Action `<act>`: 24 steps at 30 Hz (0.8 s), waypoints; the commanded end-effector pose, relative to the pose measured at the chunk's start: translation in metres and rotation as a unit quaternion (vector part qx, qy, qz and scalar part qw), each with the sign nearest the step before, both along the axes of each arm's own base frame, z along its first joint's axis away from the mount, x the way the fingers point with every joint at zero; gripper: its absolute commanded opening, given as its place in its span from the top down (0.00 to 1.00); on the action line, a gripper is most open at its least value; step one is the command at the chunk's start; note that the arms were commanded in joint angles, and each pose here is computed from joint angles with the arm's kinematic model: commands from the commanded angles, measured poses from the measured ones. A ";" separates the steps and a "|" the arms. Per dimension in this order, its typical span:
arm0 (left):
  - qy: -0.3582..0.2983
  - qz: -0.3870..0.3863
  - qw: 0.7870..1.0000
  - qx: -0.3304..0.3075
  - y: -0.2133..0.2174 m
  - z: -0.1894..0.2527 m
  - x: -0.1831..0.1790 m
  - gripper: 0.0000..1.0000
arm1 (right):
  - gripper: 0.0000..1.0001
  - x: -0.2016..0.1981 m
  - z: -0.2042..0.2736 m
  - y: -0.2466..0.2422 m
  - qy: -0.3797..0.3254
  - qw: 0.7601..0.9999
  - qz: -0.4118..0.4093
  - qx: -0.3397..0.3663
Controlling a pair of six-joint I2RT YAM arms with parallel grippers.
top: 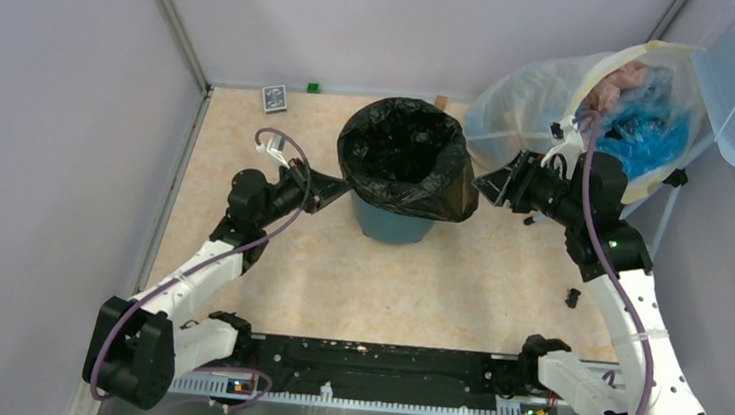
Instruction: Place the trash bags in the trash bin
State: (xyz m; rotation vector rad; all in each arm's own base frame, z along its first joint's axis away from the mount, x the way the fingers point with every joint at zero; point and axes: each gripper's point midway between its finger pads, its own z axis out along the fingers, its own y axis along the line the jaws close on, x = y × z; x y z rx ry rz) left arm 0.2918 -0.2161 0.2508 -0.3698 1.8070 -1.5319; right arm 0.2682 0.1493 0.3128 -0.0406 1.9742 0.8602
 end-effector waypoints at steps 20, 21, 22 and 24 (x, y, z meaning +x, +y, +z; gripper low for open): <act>0.013 -0.008 0.996 0.093 0.004 -0.061 0.003 0.87 | 0.28 -0.017 -0.071 0.032 0.070 0.991 0.087 0.077; 0.018 -0.009 0.995 0.096 0.005 -0.065 0.002 0.87 | 0.28 -0.017 -0.074 0.032 0.073 0.990 0.088 0.077; 0.018 -0.007 0.995 0.099 0.005 -0.067 0.002 0.86 | 0.29 -0.016 -0.078 0.032 0.078 0.990 0.088 0.077; 0.019 -0.010 0.995 0.102 0.006 -0.071 0.000 0.86 | 0.33 -0.016 -0.084 0.033 0.084 0.990 0.086 0.078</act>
